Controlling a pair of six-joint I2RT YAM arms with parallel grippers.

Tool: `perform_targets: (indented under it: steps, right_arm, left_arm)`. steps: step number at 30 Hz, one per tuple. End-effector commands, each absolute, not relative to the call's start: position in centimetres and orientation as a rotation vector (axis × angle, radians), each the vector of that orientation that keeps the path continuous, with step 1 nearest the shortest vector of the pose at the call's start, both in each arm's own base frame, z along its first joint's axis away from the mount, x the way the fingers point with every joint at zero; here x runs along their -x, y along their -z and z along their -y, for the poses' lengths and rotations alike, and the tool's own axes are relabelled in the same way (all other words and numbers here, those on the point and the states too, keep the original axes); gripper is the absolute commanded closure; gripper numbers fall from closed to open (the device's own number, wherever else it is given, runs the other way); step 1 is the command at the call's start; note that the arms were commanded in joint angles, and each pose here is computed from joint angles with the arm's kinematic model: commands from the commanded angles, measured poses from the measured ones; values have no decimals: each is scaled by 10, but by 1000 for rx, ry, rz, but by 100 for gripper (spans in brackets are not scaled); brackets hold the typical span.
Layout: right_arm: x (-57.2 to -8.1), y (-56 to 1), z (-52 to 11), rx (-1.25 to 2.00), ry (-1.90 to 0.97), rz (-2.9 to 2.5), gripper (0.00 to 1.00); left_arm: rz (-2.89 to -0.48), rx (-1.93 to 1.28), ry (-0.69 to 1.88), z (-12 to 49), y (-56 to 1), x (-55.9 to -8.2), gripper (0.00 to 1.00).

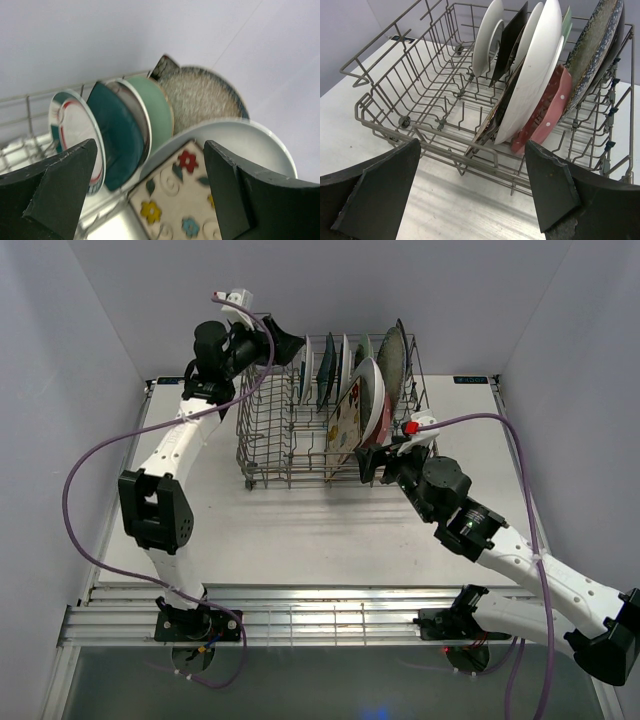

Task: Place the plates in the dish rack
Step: Reset both arms

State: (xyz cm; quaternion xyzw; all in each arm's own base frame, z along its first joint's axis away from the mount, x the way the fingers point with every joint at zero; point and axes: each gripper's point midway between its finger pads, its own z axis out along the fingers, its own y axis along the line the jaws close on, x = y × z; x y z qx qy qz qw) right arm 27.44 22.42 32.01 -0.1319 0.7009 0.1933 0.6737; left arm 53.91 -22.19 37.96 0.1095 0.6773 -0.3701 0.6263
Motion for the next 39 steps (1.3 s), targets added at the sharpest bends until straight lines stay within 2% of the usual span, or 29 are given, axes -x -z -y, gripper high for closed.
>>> perform_targets:
  steps: [1,2,6,8,10,11,12,18,22,31,35,39]
  right_arm:
    - [-274,-346,-216,238,-453,-1500,10]
    - [-274,-346,-216,238,-456,-1498,10]
    - [-274,-347,-214,227,-455,-1494,10]
    - [-275,-344,-214,220,-448,-1500,10]
    - [-277,-340,-214,218,-436,-1520,10]
    - [-278,-342,-213,208,-431,-1521,10]
    - [-279,-341,-214,205,-432,-1527,10]
    - [-278,-332,-220,222,-457,-1539,10]
    - [-276,-315,-213,190,-446,-1567,10]
    - [-265,-259,-208,186,-477,-1627,10]
    - [-262,-246,-208,190,-485,-1646,10]
    - [-259,-241,-208,195,-505,-1639,10]
  left_arm:
    - [-1497,-323,729,200,-399,-506,2]
    - [-1461,-326,703,193,-416,-493,2]
    - [-1490,-352,659,180,-417,-463,2]
    - [-1540,-364,655,176,-397,-450,2]
    - [-1506,-384,644,171,-406,-424,2]
    - [-1533,-393,627,167,-388,-418,2]
    - [-1494,-392,598,161,-400,-403,2]
    - [-1575,-371,453,132,-363,-368,2]
    - [-1541,-369,351,113,-353,-341,2]
    - [-1636,-393,197,89,-270,-326,2]
    - [-1656,-392,138,79,-255,-322,2]
    - [-1674,-421,185,85,-243,-310,2]
